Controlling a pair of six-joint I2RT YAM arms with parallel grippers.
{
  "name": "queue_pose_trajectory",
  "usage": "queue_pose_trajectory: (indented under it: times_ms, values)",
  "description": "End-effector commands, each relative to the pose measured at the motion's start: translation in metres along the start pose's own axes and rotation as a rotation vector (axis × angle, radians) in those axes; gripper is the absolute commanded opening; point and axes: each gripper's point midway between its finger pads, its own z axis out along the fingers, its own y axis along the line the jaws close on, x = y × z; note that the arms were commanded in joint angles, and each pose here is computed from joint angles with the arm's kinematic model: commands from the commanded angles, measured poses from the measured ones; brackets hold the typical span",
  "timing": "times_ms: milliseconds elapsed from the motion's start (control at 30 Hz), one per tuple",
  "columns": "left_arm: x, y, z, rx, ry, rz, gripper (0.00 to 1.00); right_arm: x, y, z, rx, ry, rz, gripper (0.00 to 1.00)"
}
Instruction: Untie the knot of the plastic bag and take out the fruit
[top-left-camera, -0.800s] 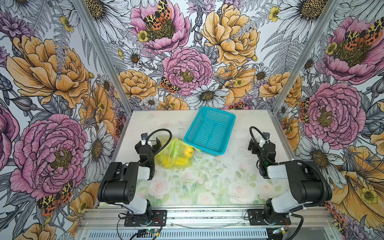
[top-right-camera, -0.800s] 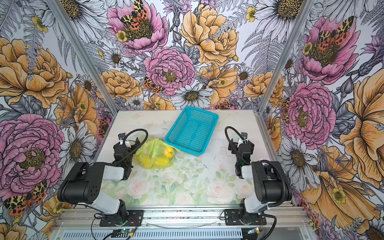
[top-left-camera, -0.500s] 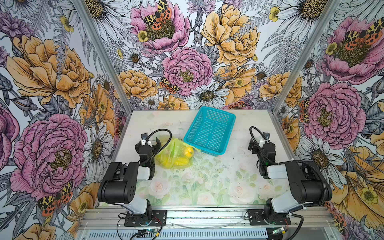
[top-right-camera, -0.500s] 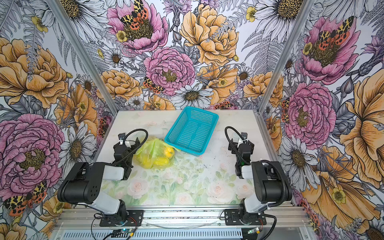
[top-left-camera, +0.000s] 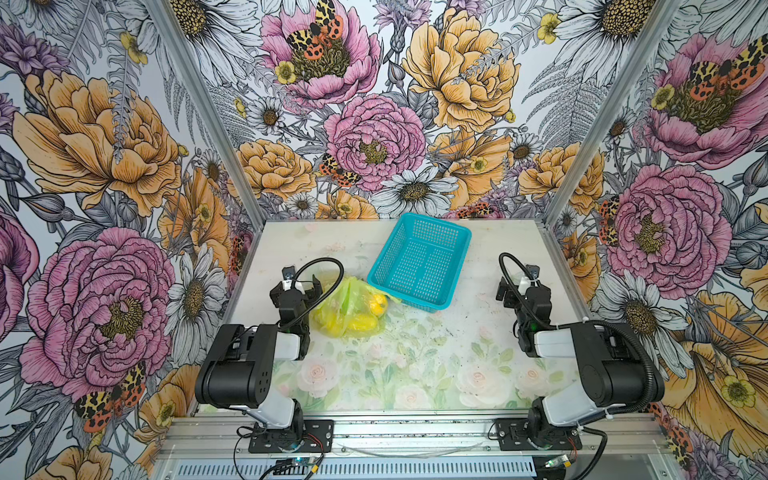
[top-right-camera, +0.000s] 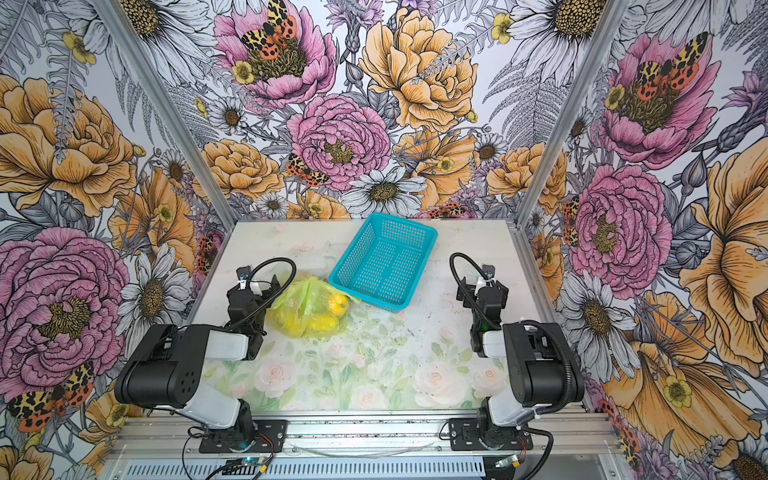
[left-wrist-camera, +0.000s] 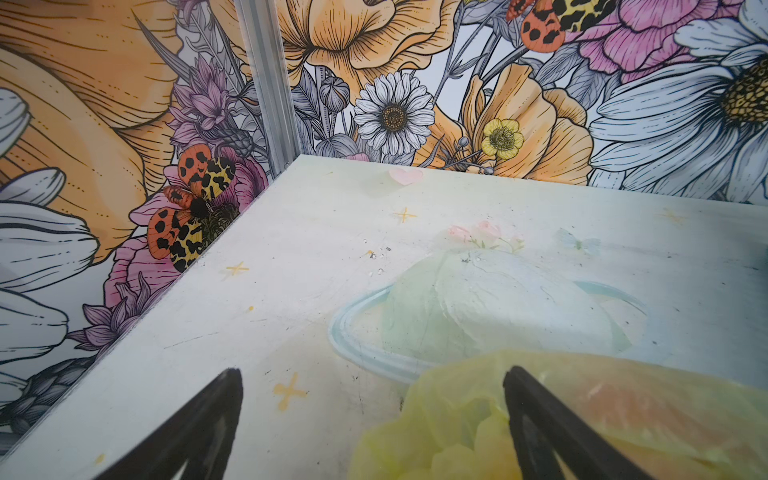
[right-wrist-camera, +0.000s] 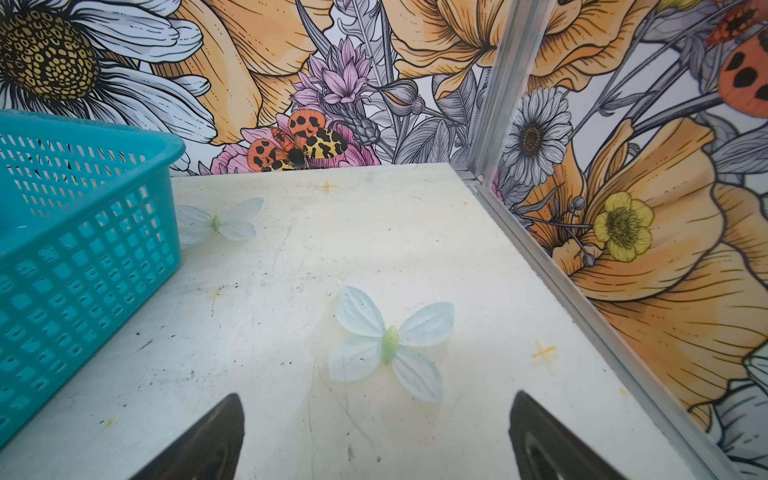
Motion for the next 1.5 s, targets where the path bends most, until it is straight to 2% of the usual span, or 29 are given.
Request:
queue_pose_trajectory:
  times_ms: [0,67,133,233,267,333,400,467,500,533,567,633,700,800,867,1000,1100,1233,1333,1467]
  values:
    - [-0.015,-0.006,-0.003,0.004,-0.067,0.012,0.99,-0.023,-0.007,-0.011,0.042,-0.078,0.037,1.00]
    - [-0.019,0.000,-0.009,-0.049,-0.090,0.003,0.99,-0.029,-0.007,-0.018,0.053,-0.094,0.026,0.99]
    - [-0.026,0.000,-0.017,-0.030,-0.115,-0.001,0.99,-0.037,-0.009,-0.029,0.088,-0.126,0.015,1.00]
    - [-0.053,0.007,-0.034,-0.101,-0.130,0.006,0.99,-0.054,-0.021,-0.047,0.148,-0.170,0.050,0.99]
    - [-0.067,0.008,-0.041,-0.104,-0.127,-0.006,0.99,-0.064,-0.029,-0.055,0.179,-0.196,0.115,1.00]
    - [-0.089,0.013,-0.055,-0.102,-0.086,-0.108,0.99,-0.081,-0.034,-0.070,0.167,-0.243,0.211,0.99]
    - [-0.115,0.006,-0.072,0.008,-0.077,-0.152,0.99,-0.101,-0.036,-0.086,0.138,-0.278,0.308,1.00]
    - [-0.136,0.005,-0.092,0.075,-0.132,-0.250,0.99,-0.118,-0.042,-0.104,0.100,-0.284,0.461,1.00]
    - [-0.141,0.004,-0.100,0.110,-0.141,-0.294,0.99,-0.121,-0.045,-0.112,0.088,-0.277,0.544,1.00]
    - [-0.139,-0.003,-0.108,0.179,-0.108,-0.309,0.99,-0.121,-0.045,-0.119,0.070,-0.264,0.577,1.00]
    - [-0.143,-0.009,-0.115,0.238,-0.135,-0.314,0.99,-0.118,-0.045,-0.127,0.054,-0.264,0.609,0.99]
    - [-0.140,-0.003,-0.123,0.252,-0.153,-0.389,0.99,-0.114,-0.049,-0.141,0.029,-0.294,0.675,1.00]
    - [-0.138,0.005,-0.131,0.264,-0.138,-0.486,0.99,-0.126,-0.036,-0.156,-0.090,-0.355,0.645,0.99]
    - [-0.143,0.008,-0.143,0.314,-0.115,-0.599,0.99,-0.141,-0.022,-0.172,-0.196,-0.395,0.617,1.00]
    - [-0.147,0.003,-0.149,0.358,-0.109,-0.593,0.99,-0.152,-0.008,-0.178,-0.280,-0.394,0.579,1.00]
    - [-0.135,0.009,-0.146,0.298,-0.048,-0.561,0.98,-0.174,0.040,-0.180,-0.497,-0.328,0.491,0.92]
    - [-0.121,0.010,-0.143,0.275,0.011,-0.545,0.97,-0.179,0.096,-0.179,-0.647,-0.250,0.396,0.88]
    - [-0.101,0.010,-0.134,0.254,0.059,-0.538,0.98,-0.173,0.202,-0.194,-0.780,-0.157,0.143,0.89]
    - [-0.083,0.014,-0.124,0.202,0.134,-0.534,0.97,-0.156,0.274,-0.202,-0.839,-0.091,-0.024,0.88]
    - [-0.068,0.007,-0.120,0.226,0.197,-0.539,0.93,-0.121,0.349,-0.213,-0.932,-0.009,-0.134,0.87]
